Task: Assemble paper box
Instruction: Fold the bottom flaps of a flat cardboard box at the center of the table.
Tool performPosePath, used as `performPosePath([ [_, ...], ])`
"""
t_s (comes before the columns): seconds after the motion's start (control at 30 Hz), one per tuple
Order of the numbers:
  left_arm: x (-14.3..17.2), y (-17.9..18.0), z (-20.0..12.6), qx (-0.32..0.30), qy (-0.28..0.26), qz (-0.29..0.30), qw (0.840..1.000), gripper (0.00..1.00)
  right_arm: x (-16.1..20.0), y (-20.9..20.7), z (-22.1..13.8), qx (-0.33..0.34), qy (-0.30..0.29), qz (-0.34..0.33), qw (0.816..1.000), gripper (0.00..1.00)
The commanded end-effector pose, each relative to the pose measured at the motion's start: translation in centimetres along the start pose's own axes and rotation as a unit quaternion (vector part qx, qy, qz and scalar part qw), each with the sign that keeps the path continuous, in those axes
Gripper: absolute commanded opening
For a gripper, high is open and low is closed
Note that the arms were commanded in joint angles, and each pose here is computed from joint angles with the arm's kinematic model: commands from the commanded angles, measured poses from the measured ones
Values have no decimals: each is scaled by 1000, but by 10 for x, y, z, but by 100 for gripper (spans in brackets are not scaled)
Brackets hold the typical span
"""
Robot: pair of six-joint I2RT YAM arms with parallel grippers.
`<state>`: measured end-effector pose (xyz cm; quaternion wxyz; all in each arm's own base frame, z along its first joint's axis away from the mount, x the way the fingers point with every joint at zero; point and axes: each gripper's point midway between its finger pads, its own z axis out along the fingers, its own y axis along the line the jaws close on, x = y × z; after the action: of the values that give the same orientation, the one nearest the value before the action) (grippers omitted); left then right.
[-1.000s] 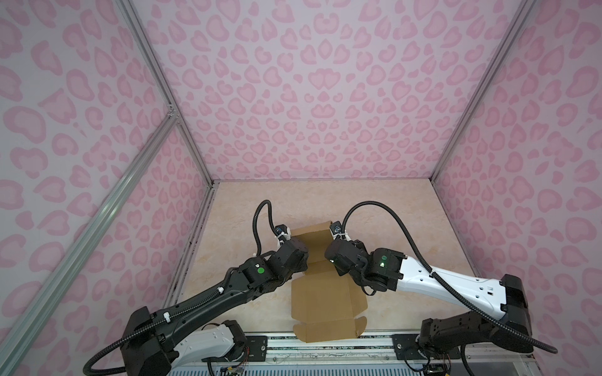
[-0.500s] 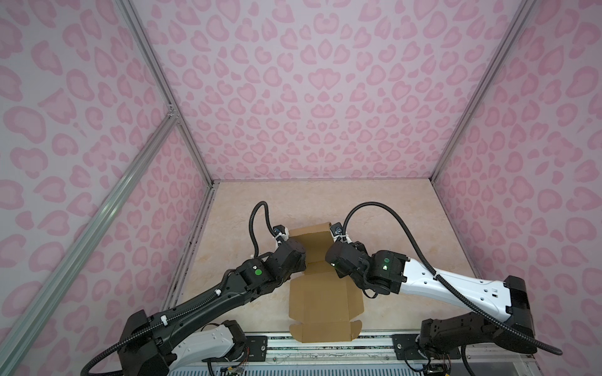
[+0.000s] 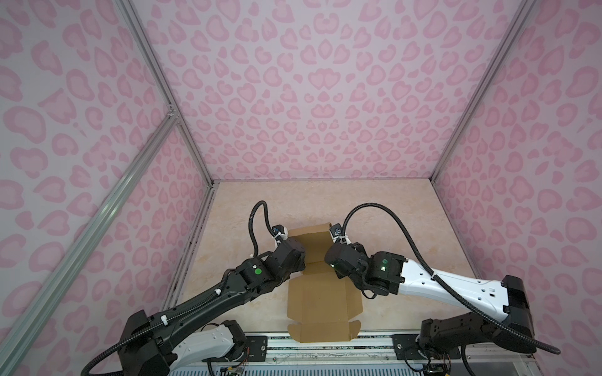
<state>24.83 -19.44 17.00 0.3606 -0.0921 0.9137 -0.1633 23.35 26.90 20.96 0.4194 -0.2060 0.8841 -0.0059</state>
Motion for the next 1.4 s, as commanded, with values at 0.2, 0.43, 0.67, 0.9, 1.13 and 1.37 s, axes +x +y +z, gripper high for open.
performPosePath([
  [0.2, -13, 20, -7, -41, -31, 5, 999, 85, 12, -7, 5, 15, 20, -14, 1000, 0],
  [0.43, -14, 18, -11, -34, -30, 3, 999, 88, 16, -7, 10, 16, 30, -14, 999, 0],
  [0.67, -23, 11, -24, -12, -38, -1, 999, 88, 25, -9, 19, 12, 52, -3, 999, 0],
  [0.9, -38, -11, -45, 40, -39, -4, 998, 97, 47, -10, 38, -10, 106, 11, 994, 0],
  [1.13, -52, -17, -62, 56, -54, 0, 997, 97, 73, -9, 54, -41, 186, 9, 982, 0],
  [1.37, -49, 2, -57, 34, -47, 0, 998, 97, 92, -8, 60, -55, 241, -20, 969, 0],
])
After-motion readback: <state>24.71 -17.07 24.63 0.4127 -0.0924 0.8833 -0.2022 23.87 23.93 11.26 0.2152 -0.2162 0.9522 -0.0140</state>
